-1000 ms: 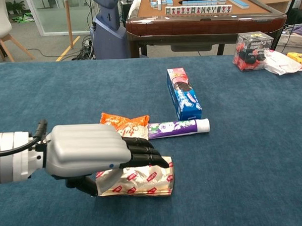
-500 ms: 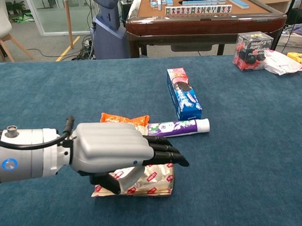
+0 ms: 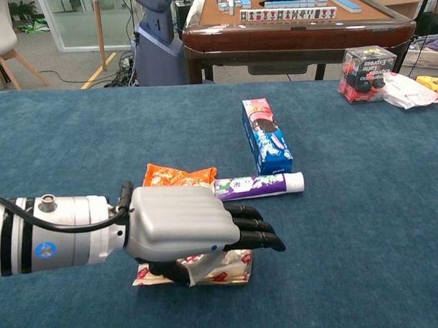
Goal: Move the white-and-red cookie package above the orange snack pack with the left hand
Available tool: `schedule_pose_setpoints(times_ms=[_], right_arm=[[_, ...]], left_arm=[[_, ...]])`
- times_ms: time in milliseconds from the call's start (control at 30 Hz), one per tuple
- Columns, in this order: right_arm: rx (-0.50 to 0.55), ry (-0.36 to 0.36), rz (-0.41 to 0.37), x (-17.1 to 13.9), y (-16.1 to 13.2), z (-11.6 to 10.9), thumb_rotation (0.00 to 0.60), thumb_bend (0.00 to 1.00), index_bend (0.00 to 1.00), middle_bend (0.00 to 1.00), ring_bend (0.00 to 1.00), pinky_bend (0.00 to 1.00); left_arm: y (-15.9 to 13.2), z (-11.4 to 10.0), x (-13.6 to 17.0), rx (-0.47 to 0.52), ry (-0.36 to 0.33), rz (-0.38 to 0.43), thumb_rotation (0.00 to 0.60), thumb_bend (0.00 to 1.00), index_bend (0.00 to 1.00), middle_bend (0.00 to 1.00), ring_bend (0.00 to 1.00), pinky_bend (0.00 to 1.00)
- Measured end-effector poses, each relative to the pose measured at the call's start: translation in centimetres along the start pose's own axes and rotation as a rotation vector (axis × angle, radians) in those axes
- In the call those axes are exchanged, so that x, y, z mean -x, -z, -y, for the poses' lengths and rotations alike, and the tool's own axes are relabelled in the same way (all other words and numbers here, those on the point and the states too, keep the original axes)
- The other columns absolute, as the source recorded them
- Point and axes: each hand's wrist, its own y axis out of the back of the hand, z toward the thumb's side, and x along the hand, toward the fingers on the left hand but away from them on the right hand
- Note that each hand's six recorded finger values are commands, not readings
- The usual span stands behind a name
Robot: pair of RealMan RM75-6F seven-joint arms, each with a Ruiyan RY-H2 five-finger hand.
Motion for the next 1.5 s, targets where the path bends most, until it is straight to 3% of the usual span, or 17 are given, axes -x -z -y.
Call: schedule_pose_setpoints(times_ms=[367,600,1067,1500], right_arm=[[-0.013,0.0,0.012,0.1,0.3,0.1,0.6,0.28,0.32,0.3,0.17,0.32],[-0.002,-0.001,0.01,0.1,0.3,0.1,0.6,0.28,0.32,0.3,0.17,0.32],[-0.003,-0.002,0.007,0.0,0.2,0.1,0.6,0.28,0.32,0.3,0.17,0.32],[-0.004,-0.006,0.007,0.1,0.2,0.2,0.6,0.28,0.32,0.3,0.17,0.32]], left_arm=[[0.7,0.7,0.2,0.008,0.016,-0.026,0.6,0.83,0.03,0.05,0.02,0.31],[0.7,1.5,0.8,-0.064,0.037,-0.014,0.6,0.83,0.03,0.04,0.0,0.26],[1.2,1.8,1.7,-0.228,0.003,-0.014,0.6,0.83,0.08,0.02,0.0,0.2],[0.8,1.6,1.2,-0.218,0.009,-0.018,0.6,0.83,0.06,0.0,0.0,0.16]])
